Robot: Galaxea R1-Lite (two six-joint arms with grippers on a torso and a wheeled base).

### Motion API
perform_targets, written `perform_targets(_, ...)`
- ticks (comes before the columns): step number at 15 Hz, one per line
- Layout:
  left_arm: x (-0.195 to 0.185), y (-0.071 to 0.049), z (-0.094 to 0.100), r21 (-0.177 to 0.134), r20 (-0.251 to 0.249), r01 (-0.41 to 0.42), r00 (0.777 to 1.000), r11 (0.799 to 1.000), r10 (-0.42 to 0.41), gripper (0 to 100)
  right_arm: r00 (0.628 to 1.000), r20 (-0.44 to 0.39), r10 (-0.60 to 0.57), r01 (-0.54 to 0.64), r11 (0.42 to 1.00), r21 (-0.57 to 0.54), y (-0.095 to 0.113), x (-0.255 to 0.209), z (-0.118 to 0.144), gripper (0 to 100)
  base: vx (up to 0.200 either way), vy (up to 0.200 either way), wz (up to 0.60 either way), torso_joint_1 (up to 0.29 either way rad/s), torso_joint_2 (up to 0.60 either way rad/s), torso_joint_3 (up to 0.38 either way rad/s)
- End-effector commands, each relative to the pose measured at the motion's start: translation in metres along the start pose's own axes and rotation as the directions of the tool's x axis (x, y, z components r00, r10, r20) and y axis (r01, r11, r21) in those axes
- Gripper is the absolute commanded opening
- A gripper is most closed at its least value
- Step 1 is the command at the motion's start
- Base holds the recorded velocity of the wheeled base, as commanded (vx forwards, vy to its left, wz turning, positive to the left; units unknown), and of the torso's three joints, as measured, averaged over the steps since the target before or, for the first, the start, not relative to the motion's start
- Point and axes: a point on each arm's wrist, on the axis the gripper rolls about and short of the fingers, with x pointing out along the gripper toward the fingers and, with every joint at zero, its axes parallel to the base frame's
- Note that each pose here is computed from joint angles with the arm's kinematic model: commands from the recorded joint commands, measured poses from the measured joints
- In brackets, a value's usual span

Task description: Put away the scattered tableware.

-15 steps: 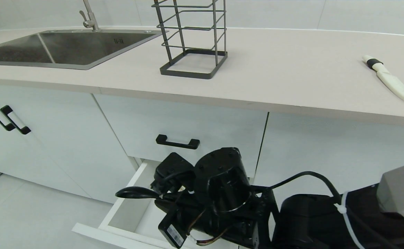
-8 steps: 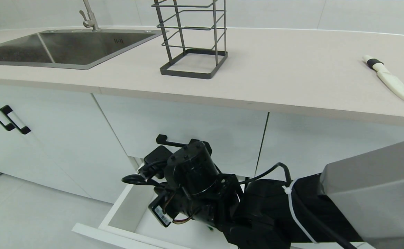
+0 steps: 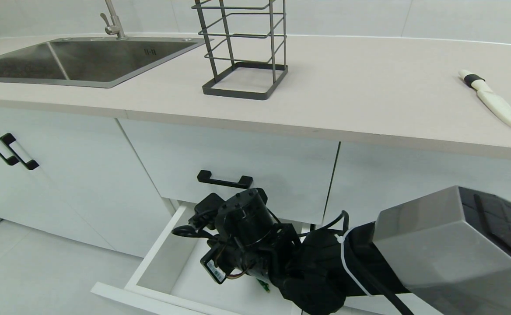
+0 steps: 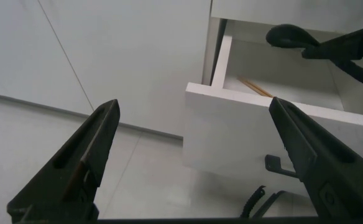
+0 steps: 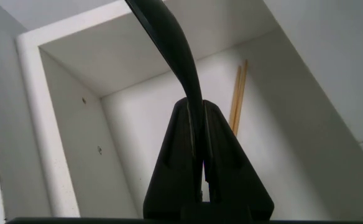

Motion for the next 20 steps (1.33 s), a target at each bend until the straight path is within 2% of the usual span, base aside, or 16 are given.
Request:
perform_targets(1,0.000,0.000,0.000,-0.001,0.000,-0.001,1.000,1.000,0.001,100,1.000,-0.015,-0.001,0.001,1.000,-0.002,0.000,0.005,-0.006,0,0.000,0.000,0.00,0.000,0.00,0.000)
perform_targets(20,0.000,0.000,0.000,-0.001,0.000,-0.001,1.000,1.000,0.001,100,0.994,-0.109,-0.029,0.029,1.000,0.001,-0.015,0.032,-0.033,0,0.000,0.000,0.00,0.000,0.00,0.000)
